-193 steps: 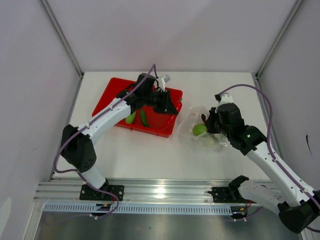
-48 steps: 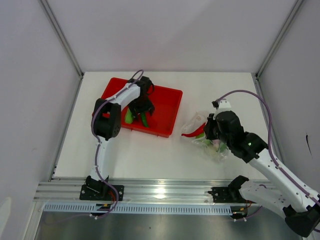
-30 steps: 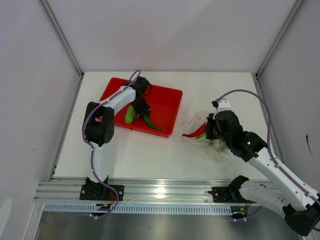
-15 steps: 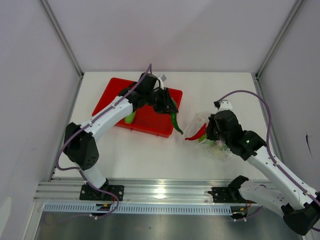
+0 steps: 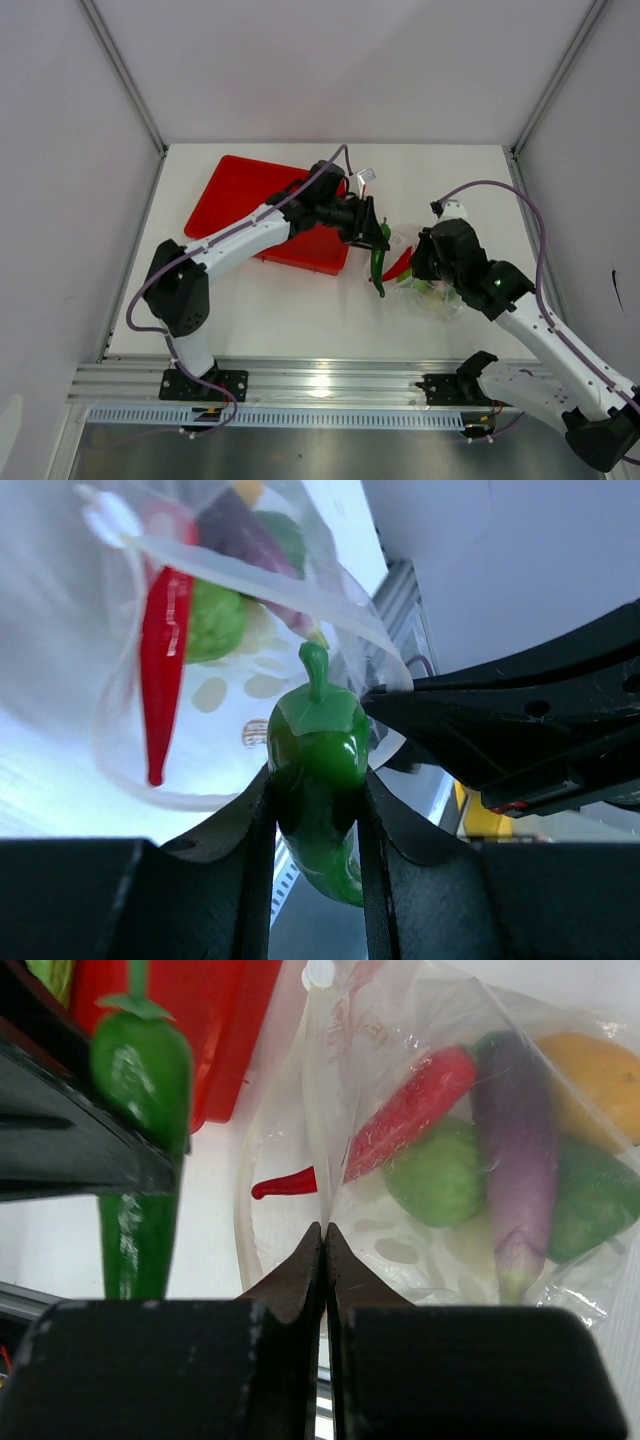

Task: Place the food in the zip-top bag and seal the zipper
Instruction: Place the fake vegetable in the zipper food storage bag.

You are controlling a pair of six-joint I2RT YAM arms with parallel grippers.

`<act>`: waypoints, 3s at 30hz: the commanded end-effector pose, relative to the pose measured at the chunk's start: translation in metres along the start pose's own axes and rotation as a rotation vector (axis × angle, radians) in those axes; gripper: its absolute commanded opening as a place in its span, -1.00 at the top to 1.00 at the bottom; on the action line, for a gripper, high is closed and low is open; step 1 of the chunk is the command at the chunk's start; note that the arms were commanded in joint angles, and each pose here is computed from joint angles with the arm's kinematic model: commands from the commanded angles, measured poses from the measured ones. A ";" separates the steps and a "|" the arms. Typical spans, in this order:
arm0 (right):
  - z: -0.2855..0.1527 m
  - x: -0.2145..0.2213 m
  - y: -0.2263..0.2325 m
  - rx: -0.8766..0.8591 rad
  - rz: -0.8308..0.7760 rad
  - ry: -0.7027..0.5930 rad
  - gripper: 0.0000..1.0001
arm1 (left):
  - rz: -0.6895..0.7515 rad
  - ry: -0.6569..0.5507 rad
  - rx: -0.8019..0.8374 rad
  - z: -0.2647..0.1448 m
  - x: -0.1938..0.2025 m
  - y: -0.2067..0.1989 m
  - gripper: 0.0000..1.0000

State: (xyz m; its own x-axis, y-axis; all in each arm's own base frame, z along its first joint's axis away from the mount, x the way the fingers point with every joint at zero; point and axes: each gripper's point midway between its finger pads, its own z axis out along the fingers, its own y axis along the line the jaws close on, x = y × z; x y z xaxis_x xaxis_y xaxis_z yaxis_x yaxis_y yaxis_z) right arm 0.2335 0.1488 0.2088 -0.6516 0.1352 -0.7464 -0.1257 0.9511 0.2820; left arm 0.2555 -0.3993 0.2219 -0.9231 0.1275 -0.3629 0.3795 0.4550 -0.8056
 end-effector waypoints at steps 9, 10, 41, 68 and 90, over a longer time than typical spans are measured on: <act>-0.023 -0.027 0.007 -0.049 0.023 -0.106 1.00 | 0.083 0.190 0.243 0.015 0.029 -0.042 0.98; -0.023 -0.027 0.007 -0.054 0.020 -0.108 1.00 | 0.071 0.229 0.268 0.016 0.036 -0.045 0.96; -0.043 0.011 0.040 -0.273 -0.193 -0.080 1.00 | -0.418 0.263 0.251 0.071 0.022 -0.009 0.83; -0.072 -0.047 0.046 -0.225 -0.106 -0.210 1.00 | -0.169 0.109 -0.051 0.073 0.015 0.042 0.23; -0.061 -0.027 0.023 -0.135 -0.097 -0.167 1.00 | 0.122 -0.019 0.262 0.016 0.008 -0.043 -0.59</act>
State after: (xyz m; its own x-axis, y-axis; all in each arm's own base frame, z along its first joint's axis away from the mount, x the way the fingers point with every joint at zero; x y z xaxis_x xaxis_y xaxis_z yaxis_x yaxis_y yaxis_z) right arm 0.2000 0.1543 0.2670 -0.5184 0.0666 -0.8526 -0.3138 0.9126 0.2621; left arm 0.2357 -0.4320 0.2045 -0.9237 0.1595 -0.3484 0.3825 0.3266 -0.8643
